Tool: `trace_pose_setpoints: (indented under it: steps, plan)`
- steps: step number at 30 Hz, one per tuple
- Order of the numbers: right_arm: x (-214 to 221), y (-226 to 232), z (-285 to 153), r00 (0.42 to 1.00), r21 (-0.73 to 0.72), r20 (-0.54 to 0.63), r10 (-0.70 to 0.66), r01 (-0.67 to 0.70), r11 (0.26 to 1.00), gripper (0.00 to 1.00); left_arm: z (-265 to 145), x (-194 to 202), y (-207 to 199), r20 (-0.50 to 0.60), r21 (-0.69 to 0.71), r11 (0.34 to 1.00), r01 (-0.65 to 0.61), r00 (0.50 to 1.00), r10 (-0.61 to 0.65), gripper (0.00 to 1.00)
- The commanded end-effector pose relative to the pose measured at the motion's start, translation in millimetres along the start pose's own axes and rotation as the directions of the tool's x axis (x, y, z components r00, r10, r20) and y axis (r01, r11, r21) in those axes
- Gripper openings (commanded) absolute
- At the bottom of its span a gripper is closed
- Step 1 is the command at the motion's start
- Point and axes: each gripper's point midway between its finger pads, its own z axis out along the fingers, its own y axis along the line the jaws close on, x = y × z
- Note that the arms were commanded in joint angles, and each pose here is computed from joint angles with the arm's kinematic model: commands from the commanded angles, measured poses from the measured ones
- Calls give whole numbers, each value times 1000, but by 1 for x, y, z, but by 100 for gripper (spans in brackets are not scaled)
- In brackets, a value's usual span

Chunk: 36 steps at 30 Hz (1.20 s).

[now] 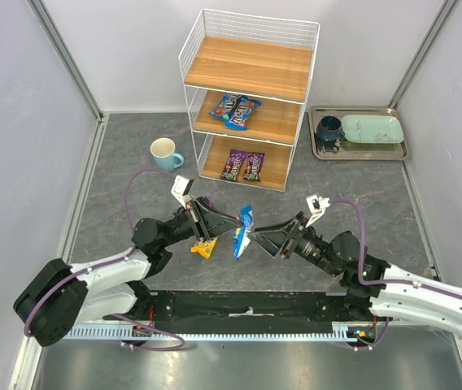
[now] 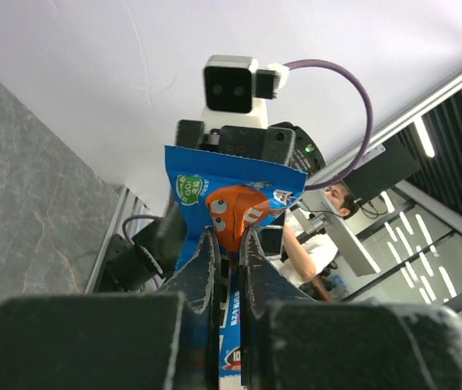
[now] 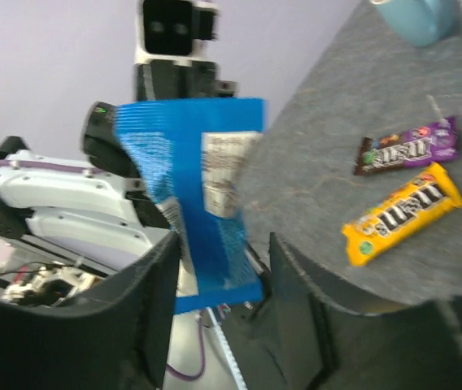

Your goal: Place and organize the candy bags onto the shelf

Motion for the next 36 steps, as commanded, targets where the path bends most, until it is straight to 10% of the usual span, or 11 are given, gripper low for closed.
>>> trace_pose_setpoints:
  steps: [1, 8, 13, 25, 29, 36]
  plan:
    - [-20, -20, -16, 996, 169, 16, -89, 85, 982, 58, 6, -25, -58, 101, 143, 966, -215, 974, 202, 2]
    - [-15, -41, -23, 989, 300, -63, -134, 147, 942, 60, 5, -69, -10, 35, -397, 848, -352, 917, 397, 2]
    - [-2, -46, -9, 975, 359, -120, -185, 217, 908, 60, -30, -84, 56, -80, -740, 594, -315, 919, 387, 2]
    - [-5, -59, -33, 976, 433, -93, -197, 218, 875, 61, -75, -19, 184, -285, -928, 182, -326, 933, 218, 2]
    - [-10, -60, -40, 978, 439, -77, -195, 209, 874, 61, -68, -7, 193, -314, -928, 147, -343, 930, 191, 52]
    - [7, -74, -40, 969, 474, -149, -196, 244, 846, 61, -68, -23, 170, -310, -924, 150, -352, 918, 246, 83]
